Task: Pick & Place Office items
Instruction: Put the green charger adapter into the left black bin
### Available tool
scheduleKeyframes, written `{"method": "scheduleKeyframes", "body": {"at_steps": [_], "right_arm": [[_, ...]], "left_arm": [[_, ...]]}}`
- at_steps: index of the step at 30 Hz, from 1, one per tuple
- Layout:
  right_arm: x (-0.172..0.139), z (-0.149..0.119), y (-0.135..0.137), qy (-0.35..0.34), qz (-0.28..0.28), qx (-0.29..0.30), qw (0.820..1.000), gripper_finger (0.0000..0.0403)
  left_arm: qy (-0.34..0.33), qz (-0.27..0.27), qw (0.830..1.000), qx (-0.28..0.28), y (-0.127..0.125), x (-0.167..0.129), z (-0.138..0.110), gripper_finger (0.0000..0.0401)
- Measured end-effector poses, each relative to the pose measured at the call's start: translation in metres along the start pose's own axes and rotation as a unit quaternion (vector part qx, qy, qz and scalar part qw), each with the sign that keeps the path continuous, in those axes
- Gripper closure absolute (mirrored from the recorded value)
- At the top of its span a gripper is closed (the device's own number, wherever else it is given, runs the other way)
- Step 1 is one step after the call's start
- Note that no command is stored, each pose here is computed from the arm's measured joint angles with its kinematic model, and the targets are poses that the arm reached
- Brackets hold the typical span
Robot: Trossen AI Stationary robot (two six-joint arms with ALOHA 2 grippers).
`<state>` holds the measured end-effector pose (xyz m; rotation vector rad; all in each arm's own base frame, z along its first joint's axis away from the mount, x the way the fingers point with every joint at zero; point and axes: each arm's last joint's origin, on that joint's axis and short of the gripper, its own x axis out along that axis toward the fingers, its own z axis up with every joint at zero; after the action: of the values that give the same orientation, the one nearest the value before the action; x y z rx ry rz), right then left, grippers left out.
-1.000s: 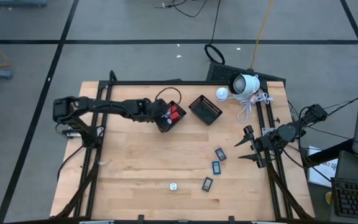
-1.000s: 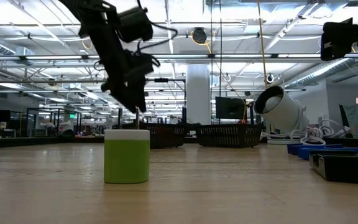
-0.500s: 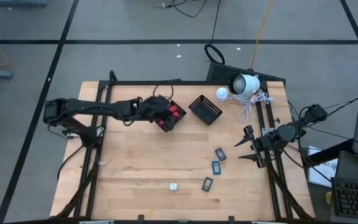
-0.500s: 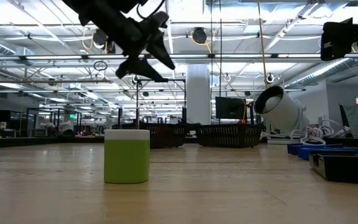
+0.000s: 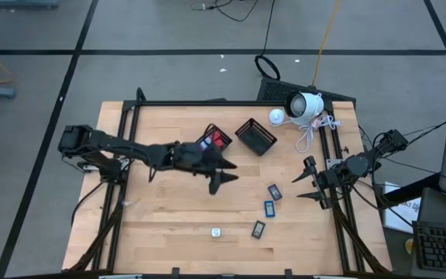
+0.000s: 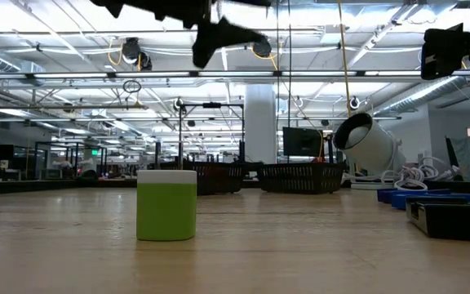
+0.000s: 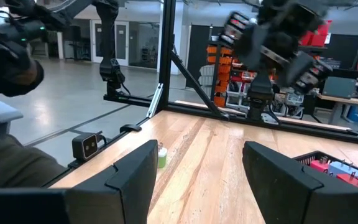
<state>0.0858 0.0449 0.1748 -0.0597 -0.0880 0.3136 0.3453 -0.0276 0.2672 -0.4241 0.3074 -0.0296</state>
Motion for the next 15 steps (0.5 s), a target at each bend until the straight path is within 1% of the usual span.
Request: {"method": "scheduleKeyframes", "body": {"at_steps": [2,3,6,8,10,13,15], "right_arm": [[0.0,0.0,0.0,0.0,0.0,0.0,1.0,0.0179],[0.0,0.0,0.0,0.0,0.0,0.0,1.0,0.0179],[0.0,0.0,0.0,0.001,0.0,0.0,1.0,0.0179],[0.0,0.0,0.0,0.0,0.0,0.0,1.0,0.0179],[0.0,0.0,0.0,0.002,0.0,0.0,1.0,0.0179],[0.0,0.0,0.0,0.0,0.0,0.0,1.0,0.0179],[0.0,0.0,0.0,0.0,0.0,0.0,1.0,0.0179]], "left_arm": [[-0.02,-0.004,1.0,0.008,-0.012,0.006,-0.006,0.0178],[-0.019,-0.01,1.0,0.007,-0.018,0.008,-0.011,0.0178],[-0.03,-0.045,0.998,-0.012,-0.032,0.019,-0.023,0.0178],[-0.023,-0.068,0.997,-0.034,-0.04,0.024,-0.031,0.0178],[-0.014,-0.072,0.996,-0.044,-0.043,0.029,-0.04,0.0178],[0.012,-0.073,0.997,-0.03,-0.047,0.034,-0.052,0.0178],[0.043,-0.09,0.995,-0.027,-0.054,0.032,-0.061,0.0178]]}}
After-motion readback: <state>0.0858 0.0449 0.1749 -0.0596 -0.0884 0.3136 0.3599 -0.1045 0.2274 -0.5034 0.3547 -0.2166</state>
